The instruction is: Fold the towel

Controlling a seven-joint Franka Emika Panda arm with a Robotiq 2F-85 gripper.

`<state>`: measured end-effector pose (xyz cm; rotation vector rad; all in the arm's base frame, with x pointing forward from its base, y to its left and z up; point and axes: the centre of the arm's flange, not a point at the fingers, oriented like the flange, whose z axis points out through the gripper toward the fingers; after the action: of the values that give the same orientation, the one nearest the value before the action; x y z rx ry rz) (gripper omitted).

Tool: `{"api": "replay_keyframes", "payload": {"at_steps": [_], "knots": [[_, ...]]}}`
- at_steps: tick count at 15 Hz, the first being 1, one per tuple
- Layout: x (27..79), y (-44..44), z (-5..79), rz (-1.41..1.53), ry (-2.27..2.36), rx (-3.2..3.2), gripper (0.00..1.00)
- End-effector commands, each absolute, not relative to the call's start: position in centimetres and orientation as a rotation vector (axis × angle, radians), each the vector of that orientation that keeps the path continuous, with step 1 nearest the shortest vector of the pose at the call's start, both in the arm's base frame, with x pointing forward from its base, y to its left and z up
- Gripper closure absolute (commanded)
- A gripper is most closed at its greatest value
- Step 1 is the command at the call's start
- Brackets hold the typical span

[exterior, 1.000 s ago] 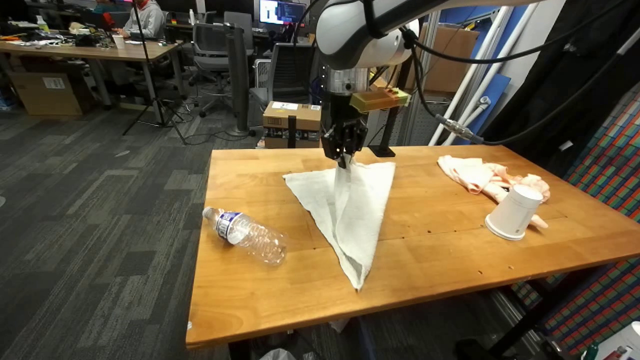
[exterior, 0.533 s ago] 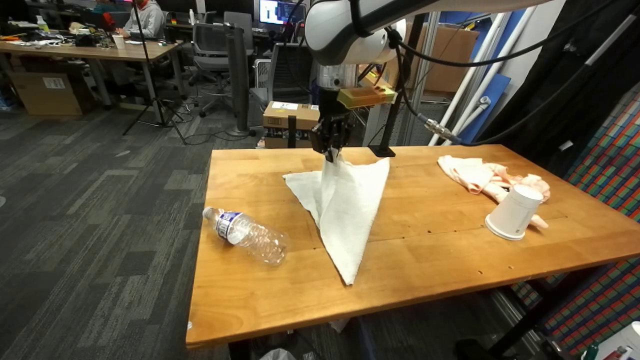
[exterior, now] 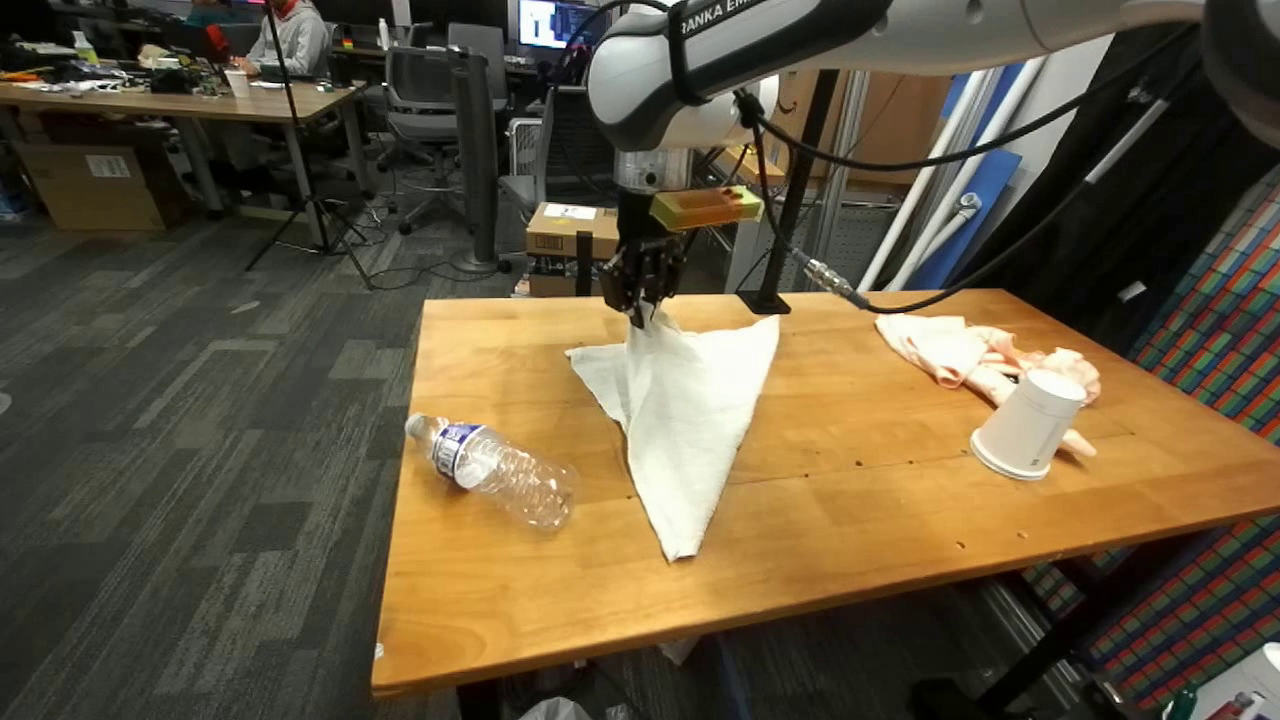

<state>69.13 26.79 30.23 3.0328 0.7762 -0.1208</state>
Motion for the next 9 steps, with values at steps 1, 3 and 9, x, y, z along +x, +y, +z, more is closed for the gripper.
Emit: {"api": "replay_keyframes", "payload": {"at_steps": [1,3,9], "knots": [[71.4,29.4,29.9,-0.134,0.806,3.029,0.91],[71.3,30.3,29.3,-0.148,0.823,3.024,0.91],[71.7,31.7,27.4,-0.182,0.849,3.006,0.91]]}}
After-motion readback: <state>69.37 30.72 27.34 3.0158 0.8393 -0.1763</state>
